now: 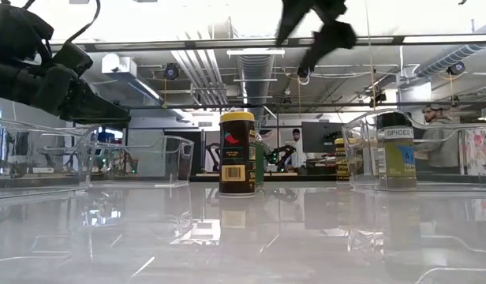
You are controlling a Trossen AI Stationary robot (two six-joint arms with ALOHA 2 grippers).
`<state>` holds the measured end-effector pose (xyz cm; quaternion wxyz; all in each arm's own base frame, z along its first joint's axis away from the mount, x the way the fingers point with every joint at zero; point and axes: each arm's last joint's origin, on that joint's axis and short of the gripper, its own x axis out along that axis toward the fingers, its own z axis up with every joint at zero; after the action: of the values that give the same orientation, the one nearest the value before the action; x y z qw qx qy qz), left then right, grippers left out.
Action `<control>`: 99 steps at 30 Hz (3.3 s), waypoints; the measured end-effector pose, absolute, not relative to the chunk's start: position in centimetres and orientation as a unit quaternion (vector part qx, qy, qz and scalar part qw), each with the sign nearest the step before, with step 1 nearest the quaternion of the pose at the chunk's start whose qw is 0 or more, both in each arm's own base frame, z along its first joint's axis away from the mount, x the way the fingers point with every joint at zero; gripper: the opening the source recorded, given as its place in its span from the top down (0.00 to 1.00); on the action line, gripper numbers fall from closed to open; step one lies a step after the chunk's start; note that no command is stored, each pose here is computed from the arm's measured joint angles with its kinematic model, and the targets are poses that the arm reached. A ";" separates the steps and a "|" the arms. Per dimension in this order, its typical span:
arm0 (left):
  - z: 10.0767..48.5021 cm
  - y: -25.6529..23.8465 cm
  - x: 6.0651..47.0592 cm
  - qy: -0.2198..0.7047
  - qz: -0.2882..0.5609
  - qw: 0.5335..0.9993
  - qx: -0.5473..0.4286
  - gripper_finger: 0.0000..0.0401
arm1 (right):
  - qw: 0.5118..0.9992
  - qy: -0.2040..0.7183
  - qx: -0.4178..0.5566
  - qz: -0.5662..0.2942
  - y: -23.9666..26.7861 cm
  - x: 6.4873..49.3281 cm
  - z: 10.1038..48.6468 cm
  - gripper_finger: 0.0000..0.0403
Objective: Sort spices by type
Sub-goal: Put the bottom green seasoning bottle into the bottom transparent bin
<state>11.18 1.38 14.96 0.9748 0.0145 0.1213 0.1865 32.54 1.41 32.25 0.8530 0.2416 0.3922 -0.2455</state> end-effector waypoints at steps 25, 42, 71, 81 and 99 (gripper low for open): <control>14.9 1.4 11.2 0.125 0.186 0.974 0.015 0.35 | 0.864 0.457 0.113 -0.180 0.8 39.6 30.2 0.26; 14.9 1.4 11.2 0.126 0.187 0.974 0.015 0.35 | 0.805 0.483 0.225 -0.260 -0.6 41.1 26.3 0.10; 14.7 1.4 11.3 0.132 0.186 0.973 0.016 0.35 | 0.751 0.471 0.316 -0.339 -0.8 42.7 22.2 0.10; 14.7 1.4 11.3 0.132 0.186 0.973 0.016 0.35 | 0.748 0.473 0.316 -0.342 -1.0 42.6 22.0 0.11; 14.7 1.4 11.3 0.132 0.186 0.973 0.016 0.35 | 0.755 0.475 0.304 -0.335 -1.0 42.6 22.0 0.50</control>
<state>11.28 1.39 14.75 0.9734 0.0162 0.1324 0.1864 42.65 -1.02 21.97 0.7548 0.3043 0.4751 -0.3346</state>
